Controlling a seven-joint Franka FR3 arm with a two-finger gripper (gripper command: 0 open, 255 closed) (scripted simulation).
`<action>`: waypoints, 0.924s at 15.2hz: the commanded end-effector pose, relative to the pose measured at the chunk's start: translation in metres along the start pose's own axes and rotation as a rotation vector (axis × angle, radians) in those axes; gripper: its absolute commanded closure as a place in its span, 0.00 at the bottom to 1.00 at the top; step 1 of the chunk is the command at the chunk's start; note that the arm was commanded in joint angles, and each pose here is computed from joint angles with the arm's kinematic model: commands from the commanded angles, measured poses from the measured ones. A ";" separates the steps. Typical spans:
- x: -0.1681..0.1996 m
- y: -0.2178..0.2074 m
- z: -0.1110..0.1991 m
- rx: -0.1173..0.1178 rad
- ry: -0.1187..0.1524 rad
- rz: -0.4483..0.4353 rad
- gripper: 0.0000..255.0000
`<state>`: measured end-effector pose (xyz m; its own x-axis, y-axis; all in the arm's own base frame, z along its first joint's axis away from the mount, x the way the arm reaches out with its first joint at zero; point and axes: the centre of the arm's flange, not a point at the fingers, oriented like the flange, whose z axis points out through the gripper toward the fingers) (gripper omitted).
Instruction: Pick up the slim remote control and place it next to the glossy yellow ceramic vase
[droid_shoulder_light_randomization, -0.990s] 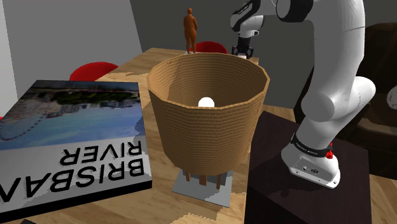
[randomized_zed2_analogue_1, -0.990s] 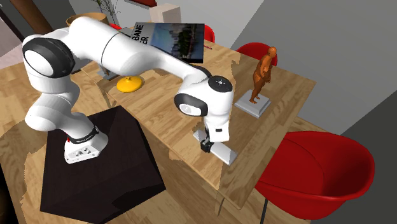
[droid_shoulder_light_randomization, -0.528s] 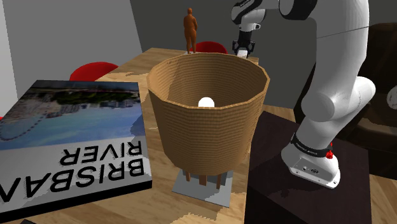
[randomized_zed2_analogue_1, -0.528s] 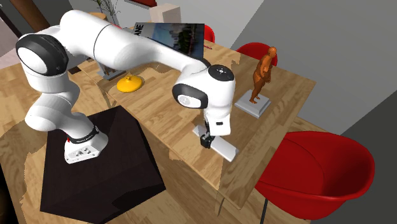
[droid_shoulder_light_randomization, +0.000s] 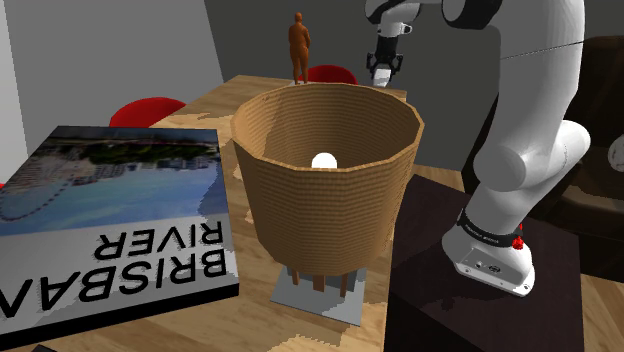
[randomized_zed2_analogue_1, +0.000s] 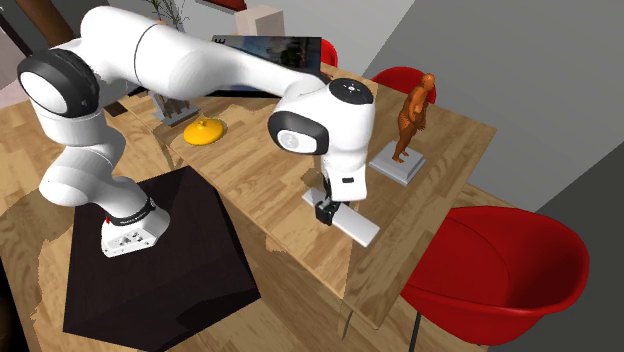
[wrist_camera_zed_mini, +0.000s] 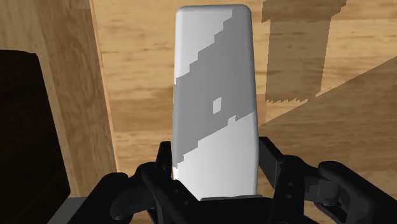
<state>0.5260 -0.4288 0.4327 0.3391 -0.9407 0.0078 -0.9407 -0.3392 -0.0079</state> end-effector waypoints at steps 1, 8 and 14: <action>0.000 -0.001 -0.011 0.000 0.000 0.000 1.00; -0.026 0.001 -0.035 0.000 0.000 0.000 1.00; -0.105 0.005 -0.036 0.000 0.000 0.000 1.00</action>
<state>0.4914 -0.3436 0.4675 0.3392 -0.9407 0.0071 -0.9407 -0.3393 -0.0079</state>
